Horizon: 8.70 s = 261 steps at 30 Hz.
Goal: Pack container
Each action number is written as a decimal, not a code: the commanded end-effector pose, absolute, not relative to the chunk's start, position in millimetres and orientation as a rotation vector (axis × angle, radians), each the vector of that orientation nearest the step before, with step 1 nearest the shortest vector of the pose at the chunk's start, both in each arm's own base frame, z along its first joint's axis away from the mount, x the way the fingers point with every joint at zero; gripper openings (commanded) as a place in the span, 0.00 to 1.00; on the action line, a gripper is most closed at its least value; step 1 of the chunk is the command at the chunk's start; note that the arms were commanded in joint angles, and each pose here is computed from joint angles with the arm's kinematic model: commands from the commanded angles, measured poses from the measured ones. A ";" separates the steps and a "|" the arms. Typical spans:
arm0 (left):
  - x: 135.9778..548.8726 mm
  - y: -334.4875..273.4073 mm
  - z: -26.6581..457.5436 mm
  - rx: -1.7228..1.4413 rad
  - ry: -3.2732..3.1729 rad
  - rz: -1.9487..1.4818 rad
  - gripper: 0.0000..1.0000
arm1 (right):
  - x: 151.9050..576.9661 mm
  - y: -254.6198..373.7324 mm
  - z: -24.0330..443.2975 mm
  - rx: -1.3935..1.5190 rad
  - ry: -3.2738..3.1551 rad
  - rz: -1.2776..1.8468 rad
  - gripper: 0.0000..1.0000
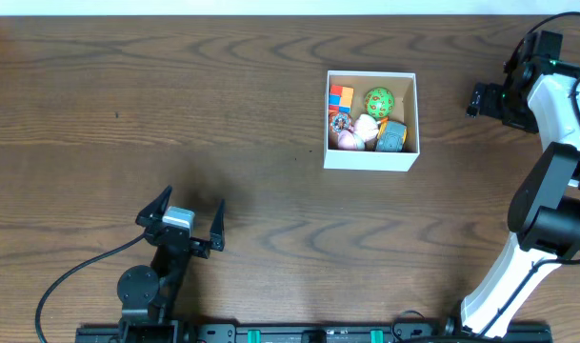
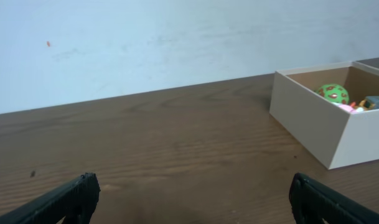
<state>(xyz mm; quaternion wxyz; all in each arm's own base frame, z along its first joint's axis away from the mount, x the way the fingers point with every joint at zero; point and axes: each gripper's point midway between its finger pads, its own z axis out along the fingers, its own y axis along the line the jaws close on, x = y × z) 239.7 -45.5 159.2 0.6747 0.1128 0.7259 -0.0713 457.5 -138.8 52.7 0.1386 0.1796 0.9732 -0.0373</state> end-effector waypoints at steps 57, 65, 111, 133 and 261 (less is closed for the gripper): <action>243.8 3.4 135.9 0.138 1.726 0.157 0.98 | 455.5 -139.6 49.8 0.546 2.817 -0.104 0.99; 243.8 3.4 135.9 0.138 1.726 0.157 0.98 | 463.0 -122.7 75.9 0.484 2.770 -0.102 0.99; 243.8 3.4 135.9 0.138 1.726 0.157 0.98 | 271.2 7.9 206.9 -0.028 1.496 0.036 0.99; 243.8 3.4 135.9 0.138 1.726 0.157 0.98 | 246.5 7.8 163.3 -0.031 1.618 0.036 0.99; 243.8 3.4 136.0 0.138 1.725 0.157 0.98 | 247.3 9.0 150.4 -0.101 1.670 -0.017 0.99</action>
